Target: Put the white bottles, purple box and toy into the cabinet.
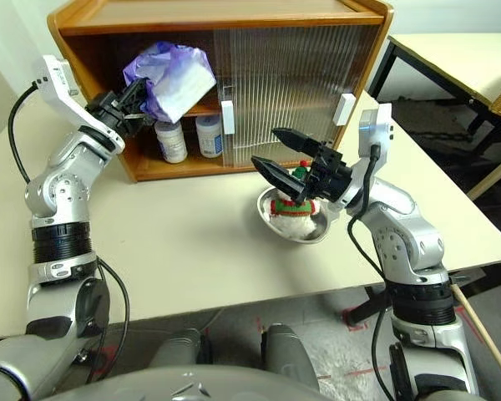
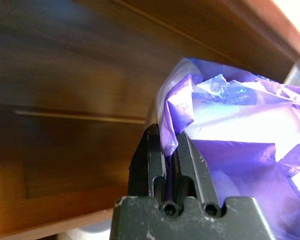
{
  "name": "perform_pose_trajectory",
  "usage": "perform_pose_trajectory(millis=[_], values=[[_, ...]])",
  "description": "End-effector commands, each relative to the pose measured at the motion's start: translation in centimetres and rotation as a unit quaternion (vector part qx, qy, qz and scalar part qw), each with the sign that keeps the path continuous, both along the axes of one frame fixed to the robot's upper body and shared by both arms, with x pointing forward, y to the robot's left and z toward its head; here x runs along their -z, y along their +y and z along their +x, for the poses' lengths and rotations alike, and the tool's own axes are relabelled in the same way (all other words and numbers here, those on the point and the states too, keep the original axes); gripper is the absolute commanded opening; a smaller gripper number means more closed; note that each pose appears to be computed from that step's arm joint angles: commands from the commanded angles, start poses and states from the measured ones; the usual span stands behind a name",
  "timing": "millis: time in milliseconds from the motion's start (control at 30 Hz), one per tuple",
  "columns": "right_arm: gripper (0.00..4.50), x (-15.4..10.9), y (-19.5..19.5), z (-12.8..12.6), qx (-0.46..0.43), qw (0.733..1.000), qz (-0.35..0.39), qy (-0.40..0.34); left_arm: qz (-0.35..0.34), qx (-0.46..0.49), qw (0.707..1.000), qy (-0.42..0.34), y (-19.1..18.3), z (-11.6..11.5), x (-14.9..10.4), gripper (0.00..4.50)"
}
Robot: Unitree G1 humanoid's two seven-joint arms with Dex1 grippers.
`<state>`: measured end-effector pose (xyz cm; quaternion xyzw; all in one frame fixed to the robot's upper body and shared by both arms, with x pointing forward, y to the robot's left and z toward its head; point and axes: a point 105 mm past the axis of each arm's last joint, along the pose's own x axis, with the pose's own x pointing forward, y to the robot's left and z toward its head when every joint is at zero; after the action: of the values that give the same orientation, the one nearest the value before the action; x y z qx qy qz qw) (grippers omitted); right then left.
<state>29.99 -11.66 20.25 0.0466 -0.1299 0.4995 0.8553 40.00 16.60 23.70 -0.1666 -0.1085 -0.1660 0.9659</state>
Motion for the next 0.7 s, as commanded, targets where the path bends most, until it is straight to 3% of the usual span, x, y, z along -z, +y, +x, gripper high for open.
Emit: perform_pose_trajectory(millis=[33,267,700], values=[[4.50,0.1,-0.1,-0.2,0.002,1.000,-0.001,-0.004,0.021,-0.071,0.997,0.007,0.7,0.4,-0.2,0.03],[4.50,0.2,0.0,-0.2,0.002,1.000,0.000,-0.003,0.039,-0.159,0.986,0.022,0.1,1.0,0.4,0.03],[4.50,0.3,0.2,-0.4,0.003,1.000,0.001,-0.003,0.012,-0.291,0.956,0.039,-0.6,2.8,0.0,0.03]])
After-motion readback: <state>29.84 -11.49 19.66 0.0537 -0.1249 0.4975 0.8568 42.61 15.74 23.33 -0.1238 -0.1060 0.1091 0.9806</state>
